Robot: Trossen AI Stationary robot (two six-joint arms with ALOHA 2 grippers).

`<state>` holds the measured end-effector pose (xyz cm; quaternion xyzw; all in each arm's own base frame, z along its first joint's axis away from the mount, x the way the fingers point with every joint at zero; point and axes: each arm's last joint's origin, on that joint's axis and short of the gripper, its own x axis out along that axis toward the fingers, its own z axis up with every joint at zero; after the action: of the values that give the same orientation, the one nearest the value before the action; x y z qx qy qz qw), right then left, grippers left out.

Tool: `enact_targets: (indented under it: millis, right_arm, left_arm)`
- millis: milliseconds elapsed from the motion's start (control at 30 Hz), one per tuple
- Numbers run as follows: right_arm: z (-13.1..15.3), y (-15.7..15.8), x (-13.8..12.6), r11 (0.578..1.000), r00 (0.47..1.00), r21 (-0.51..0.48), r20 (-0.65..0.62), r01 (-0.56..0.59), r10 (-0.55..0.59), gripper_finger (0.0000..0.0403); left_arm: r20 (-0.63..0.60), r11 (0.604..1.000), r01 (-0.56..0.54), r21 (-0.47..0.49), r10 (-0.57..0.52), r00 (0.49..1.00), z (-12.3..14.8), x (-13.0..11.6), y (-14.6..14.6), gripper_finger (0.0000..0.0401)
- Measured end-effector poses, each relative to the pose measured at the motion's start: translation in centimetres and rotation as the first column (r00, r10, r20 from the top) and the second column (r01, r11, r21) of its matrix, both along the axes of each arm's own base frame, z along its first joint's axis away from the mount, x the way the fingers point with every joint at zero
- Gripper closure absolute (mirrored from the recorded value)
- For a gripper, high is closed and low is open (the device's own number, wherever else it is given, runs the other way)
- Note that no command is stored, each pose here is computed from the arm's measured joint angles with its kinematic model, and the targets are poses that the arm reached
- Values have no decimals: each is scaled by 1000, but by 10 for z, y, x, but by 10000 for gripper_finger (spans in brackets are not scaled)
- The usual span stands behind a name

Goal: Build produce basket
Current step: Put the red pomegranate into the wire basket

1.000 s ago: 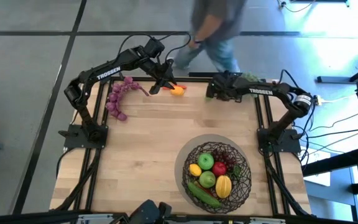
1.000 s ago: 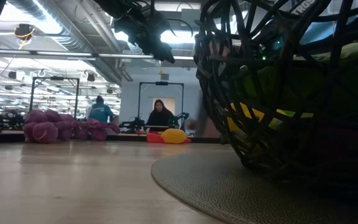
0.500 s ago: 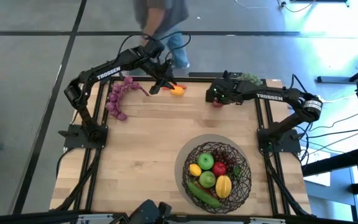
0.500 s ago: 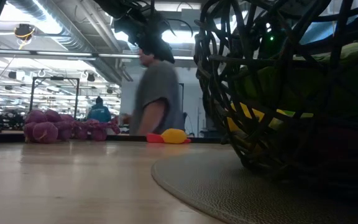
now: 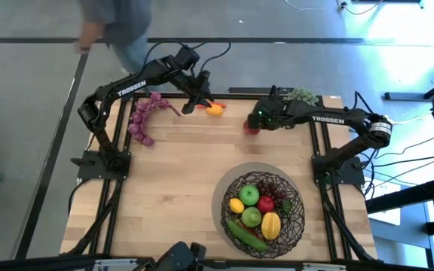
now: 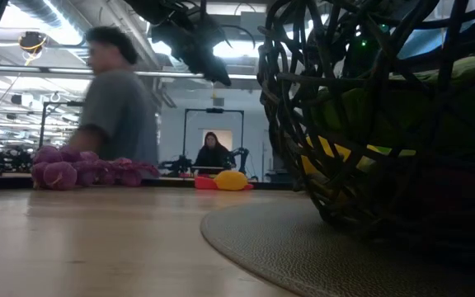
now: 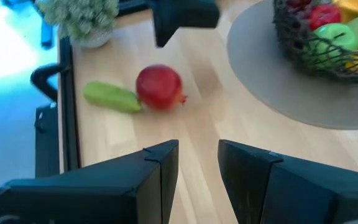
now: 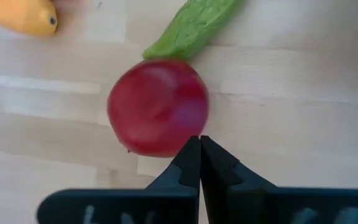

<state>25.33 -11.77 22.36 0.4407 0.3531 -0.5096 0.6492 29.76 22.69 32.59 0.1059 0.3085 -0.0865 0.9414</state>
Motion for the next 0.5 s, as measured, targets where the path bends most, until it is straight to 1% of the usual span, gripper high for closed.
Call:
enact_targets:
  millis: [167, 267, 367, 500]
  right_arm:
    - [0, 1, 0, 994, 994, -6, -29, -106, 106, 403]
    - [0, 1, 1, 985, 984, 2, -39, -174, 174, 403]
    - [0, 1, 1, 967, 965, -12, -68, -253, 251, 403]
    - [5, 1, -4, 968, 967, -24, -69, -249, 246, 403]
  left_arm:
    - [-35, 998, -62, -30, 61, 998, -1, -1, 1, 298]
    - [-49, 991, -105, -86, 101, 994, -2, -1, 0, 298]
    - [-65, 975, -159, -157, 151, 986, -2, 0, -1, 298]
    - [-98, 947, -211, -242, 193, 976, -5, 7, -6, 298]
